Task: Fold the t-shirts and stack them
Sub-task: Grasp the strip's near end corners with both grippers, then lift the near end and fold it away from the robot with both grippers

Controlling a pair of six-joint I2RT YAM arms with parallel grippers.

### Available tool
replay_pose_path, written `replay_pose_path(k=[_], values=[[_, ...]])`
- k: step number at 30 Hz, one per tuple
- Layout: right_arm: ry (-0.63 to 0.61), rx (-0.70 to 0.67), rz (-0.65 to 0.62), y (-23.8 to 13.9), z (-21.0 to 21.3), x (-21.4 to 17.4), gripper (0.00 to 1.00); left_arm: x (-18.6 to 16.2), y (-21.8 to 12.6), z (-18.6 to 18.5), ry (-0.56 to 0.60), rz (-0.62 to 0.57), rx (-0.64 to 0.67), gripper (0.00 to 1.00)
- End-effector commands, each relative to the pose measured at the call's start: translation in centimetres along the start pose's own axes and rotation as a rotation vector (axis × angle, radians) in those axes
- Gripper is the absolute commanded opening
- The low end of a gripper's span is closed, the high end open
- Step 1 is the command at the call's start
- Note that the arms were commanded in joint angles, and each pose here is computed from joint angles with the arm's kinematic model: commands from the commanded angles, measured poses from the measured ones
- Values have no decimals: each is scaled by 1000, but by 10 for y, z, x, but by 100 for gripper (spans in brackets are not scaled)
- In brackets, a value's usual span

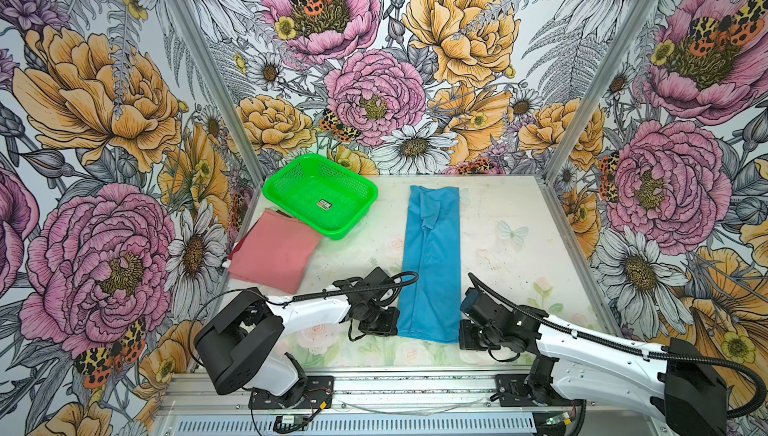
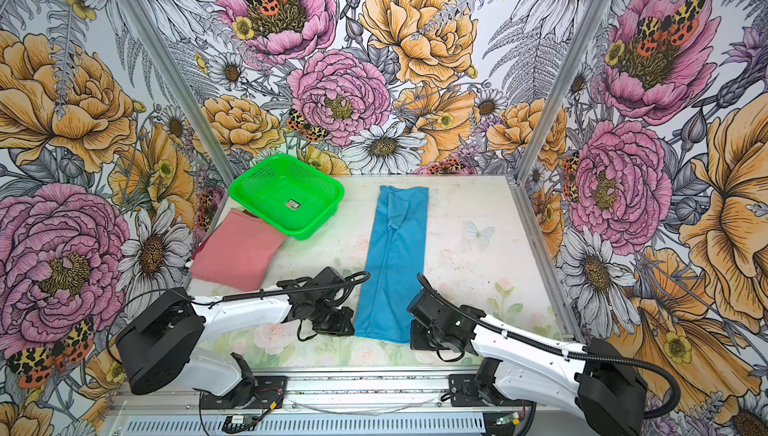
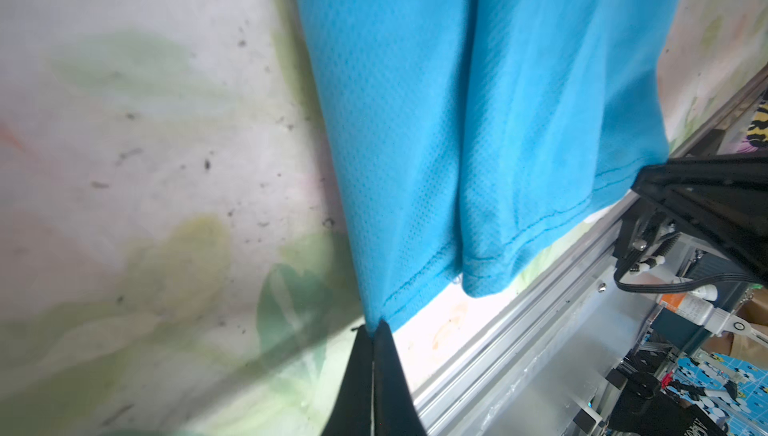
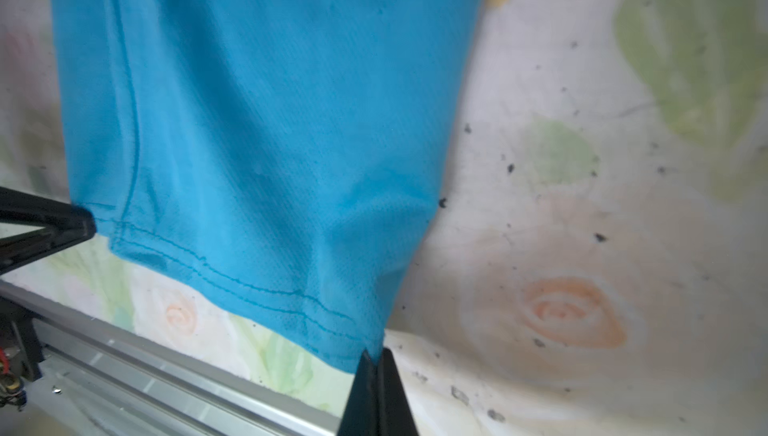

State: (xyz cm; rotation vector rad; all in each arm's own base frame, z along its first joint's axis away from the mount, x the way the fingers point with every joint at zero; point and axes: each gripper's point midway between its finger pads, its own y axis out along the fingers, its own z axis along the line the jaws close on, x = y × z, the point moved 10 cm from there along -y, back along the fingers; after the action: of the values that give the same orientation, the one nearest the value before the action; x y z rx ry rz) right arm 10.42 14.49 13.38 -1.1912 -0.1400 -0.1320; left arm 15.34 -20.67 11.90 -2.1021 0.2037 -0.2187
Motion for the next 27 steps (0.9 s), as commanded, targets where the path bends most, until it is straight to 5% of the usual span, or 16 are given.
replay_pose_path(k=[1, 12, 19, 27], values=[[-1, 59, -88, -19, 14, 21, 0, 24, -25, -12, 47, -90, -39, 0], [106, -13, -224, -38, 0, 115, 0, 133, -59, -25, 115, -257, -111, 0], [139, -45, -199, -14, -16, 200, 0, 211, -50, -9, 79, -298, -103, 0], [169, -22, -149, 15, -31, 258, 0, 261, -42, 4, 52, -302, -117, 0]])
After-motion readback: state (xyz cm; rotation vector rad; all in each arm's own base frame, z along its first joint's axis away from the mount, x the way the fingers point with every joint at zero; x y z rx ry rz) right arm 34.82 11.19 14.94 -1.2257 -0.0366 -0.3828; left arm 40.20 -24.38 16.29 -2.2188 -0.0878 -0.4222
